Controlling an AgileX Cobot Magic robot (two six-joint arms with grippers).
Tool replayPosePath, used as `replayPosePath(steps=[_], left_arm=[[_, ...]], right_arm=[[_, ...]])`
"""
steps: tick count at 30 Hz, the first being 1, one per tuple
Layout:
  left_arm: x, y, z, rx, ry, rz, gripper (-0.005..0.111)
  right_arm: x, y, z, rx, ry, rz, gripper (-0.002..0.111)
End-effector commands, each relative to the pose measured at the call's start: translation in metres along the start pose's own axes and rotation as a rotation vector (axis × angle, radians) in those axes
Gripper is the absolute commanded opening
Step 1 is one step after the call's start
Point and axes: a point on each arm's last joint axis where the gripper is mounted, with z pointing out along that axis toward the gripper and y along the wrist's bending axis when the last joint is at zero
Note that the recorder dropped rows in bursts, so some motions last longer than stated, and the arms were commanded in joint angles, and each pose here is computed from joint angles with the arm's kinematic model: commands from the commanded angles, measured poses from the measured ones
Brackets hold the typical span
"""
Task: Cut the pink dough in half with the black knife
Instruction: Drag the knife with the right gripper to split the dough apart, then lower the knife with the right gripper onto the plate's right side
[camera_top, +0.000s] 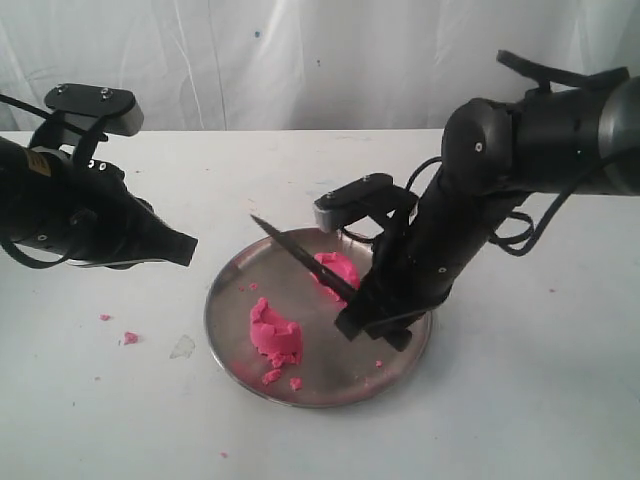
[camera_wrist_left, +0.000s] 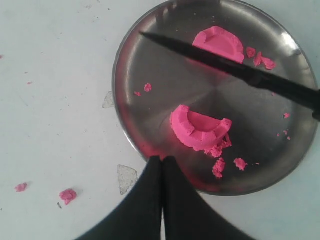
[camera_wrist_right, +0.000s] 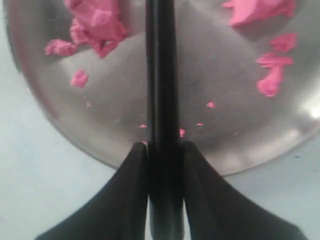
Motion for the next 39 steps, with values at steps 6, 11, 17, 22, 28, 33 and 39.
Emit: replayPosePath(steps=[6, 11, 17, 22, 28, 33, 39], left_arm=[[0.001, 0.0, -0.001, 0.006, 0.002, -0.017, 0.0], [0.0, -0.003, -0.001, 0.035, -0.009, -0.071, 0.0], [0.0, -0.003, -0.001, 0.035, -0.009, -0.071, 0.0], [0.0, -0.003, -0.001, 0.035, -0.009, -0.071, 0.0], [0.0, -0.003, -0.001, 0.035, -0.009, -0.071, 0.0], [0.0, -0.003, -0.001, 0.035, -0.009, -0.071, 0.0], [0.0, -0.003, -0.001, 0.035, -0.009, -0.071, 0.0]], right_arm=[[0.009, -0.035, -0.002, 0.396, 0.028, 0.059, 0.0], [0.013, -0.037, 0.015, 0.381, 0.058, 0.064, 0.0], [0.023, -0.034, 0.03, 0.333, 0.17, 0.14, 0.0], [0.021, -0.034, 0.033, 0.322, 0.156, 0.149, 0.0], [0.021, -0.025, 0.035, 0.218, 0.163, 0.102, 0.0], [0.02, -0.02, 0.036, 0.162, 0.152, 0.085, 0.0], [0.016, -0.021, 0.032, 0.172, 0.128, 0.076, 0.0]])
